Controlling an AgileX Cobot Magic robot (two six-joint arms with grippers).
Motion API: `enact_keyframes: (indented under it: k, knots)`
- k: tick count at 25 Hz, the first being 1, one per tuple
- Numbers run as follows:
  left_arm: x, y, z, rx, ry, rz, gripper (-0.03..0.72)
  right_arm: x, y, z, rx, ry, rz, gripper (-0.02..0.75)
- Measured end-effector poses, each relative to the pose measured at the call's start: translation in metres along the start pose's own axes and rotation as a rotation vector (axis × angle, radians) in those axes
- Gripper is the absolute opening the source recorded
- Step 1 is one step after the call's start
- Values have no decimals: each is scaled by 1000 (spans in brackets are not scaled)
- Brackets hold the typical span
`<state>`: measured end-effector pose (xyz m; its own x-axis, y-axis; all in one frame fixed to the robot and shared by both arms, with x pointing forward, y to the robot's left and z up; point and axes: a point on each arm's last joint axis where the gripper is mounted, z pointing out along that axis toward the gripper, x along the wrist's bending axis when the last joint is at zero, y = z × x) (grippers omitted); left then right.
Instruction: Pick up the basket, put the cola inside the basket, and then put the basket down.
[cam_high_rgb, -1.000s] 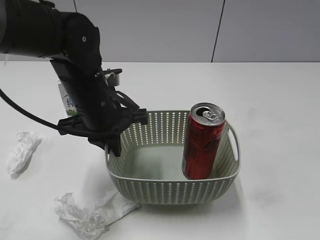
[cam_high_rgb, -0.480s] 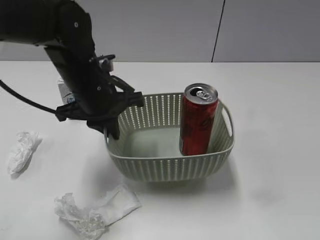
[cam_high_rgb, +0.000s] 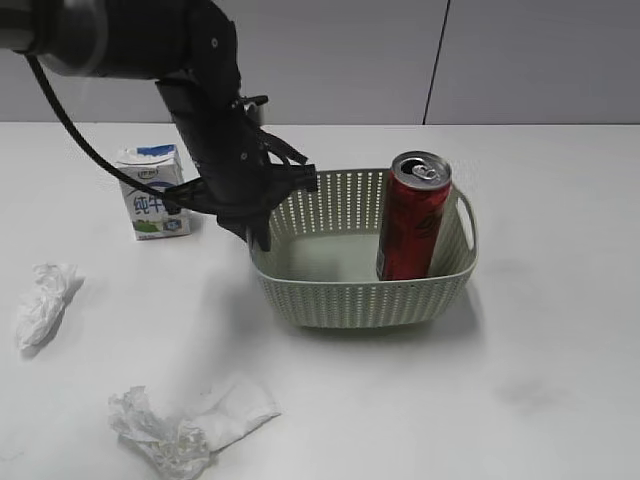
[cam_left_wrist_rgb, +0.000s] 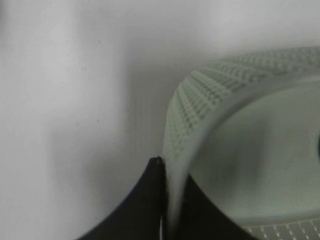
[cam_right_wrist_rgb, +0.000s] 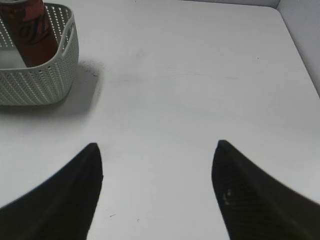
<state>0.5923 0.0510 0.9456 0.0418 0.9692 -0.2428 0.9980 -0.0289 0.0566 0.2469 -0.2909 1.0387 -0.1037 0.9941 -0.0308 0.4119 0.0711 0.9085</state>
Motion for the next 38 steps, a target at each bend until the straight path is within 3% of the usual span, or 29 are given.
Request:
enact_keyframes:
  k: [4,7,10,11,13,19,22,27,32,38]
  knots:
    - [0,2,9,0,-5,3,60,0,0,0,0,0,0,501]
    - [-2,4,7,-9,-17,15,250,0,0,0,0,0,0,499]
    - [-2,3,7,-5,-17,19,525,0,0,0,0,0,0,499]
    - [-2,3,6,-2,-16,19,587,0,0,0,0,0,0,499]
    - [-3,1,1,9,-14,30,636,0,0,0,0,0,0,499]
    - [-8,3,-45,-11,20,123,656,0,0,0,0,0,0,499]
    - [2,4,-71,-32,79,156,652,0,0,0,0,0,0,499]
    - [39,13,-105,-102,159,191,633,0,0,0,0,-1,-1,499]
    - [70,-5,-131,-126,240,222,618,0,0,0,0,0,0,499]
    - [135,-41,-140,-58,311,111,605,0,0,0,0,0,0,499]
